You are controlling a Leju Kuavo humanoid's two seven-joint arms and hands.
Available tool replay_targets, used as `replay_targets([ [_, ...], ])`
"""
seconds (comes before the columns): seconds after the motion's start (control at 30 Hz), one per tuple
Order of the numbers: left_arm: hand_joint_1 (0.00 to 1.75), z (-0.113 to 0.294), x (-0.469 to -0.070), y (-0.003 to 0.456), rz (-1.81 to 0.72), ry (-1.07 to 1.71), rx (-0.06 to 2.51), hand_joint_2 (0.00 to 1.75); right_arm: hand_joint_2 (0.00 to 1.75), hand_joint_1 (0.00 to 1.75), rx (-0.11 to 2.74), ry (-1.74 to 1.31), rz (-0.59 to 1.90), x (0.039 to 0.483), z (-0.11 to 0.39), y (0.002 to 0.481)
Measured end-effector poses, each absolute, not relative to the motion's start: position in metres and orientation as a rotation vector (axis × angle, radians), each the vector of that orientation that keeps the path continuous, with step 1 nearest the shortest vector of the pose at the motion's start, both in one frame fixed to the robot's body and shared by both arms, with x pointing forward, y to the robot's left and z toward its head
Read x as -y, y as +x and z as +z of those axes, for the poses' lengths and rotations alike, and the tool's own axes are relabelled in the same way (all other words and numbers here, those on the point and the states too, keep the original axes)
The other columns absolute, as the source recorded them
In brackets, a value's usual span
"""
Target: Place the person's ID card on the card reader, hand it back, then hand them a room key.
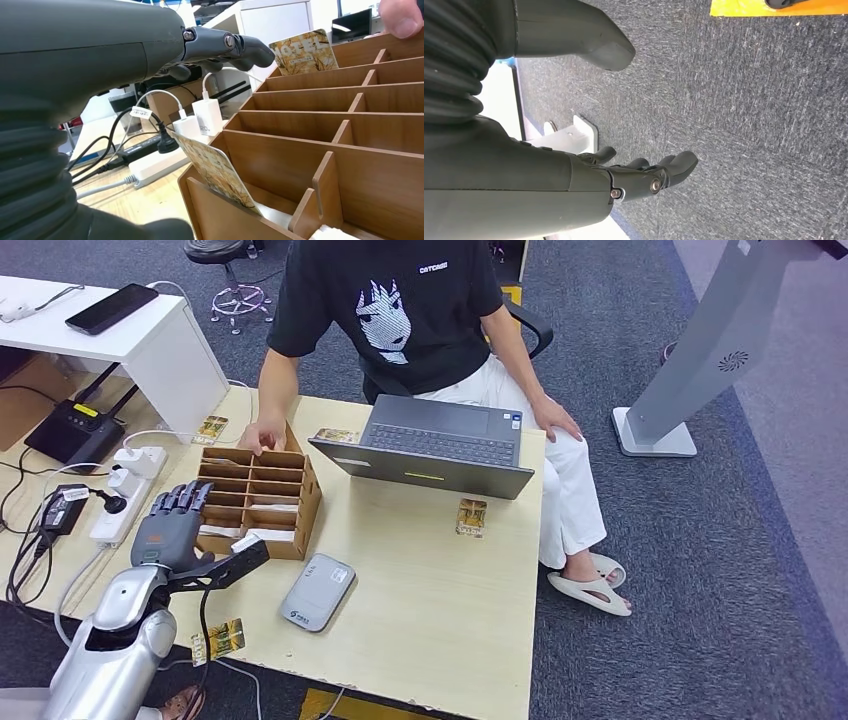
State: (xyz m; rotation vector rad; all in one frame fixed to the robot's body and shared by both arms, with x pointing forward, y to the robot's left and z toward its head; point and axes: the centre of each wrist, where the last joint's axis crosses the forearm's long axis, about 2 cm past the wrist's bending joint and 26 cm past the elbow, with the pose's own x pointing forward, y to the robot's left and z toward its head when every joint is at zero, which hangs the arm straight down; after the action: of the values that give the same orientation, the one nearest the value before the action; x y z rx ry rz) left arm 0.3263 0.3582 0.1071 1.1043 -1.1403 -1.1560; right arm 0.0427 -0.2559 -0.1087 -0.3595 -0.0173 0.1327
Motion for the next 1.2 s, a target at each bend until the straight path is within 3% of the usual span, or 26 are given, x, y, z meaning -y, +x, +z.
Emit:
replay_targets([
  [0.1,1.37,0.1071,-0.3586,0.3263,-1.156,1.105,1.141,1.75,1.75,0.00,0.018,-0.360,0.134,0.2560,-0.1087,0.0427],
  [0.17,1.58,0.1071,-0.3587,0.3262,-1.155,1.106,1.143,1.75,1.75,0.00,0.018,-0.360,0.133,0.2561,-0.1087,0.0427],
  [1.0,1.58,0.1076,-0.3585,0.3263,-1.148,1.114,1.171,1.75,1.75,0.00,0.024,-0.359,0.140,0.2561,-0.1087,0.0427],
  [1.2,1.71,0.1081,-0.3587,0.3265,-1.145,1.125,1.178,1.75,1.75,0.00,0.024,-0.356,0.143,0.2560,-0.1087,0.0427],
])
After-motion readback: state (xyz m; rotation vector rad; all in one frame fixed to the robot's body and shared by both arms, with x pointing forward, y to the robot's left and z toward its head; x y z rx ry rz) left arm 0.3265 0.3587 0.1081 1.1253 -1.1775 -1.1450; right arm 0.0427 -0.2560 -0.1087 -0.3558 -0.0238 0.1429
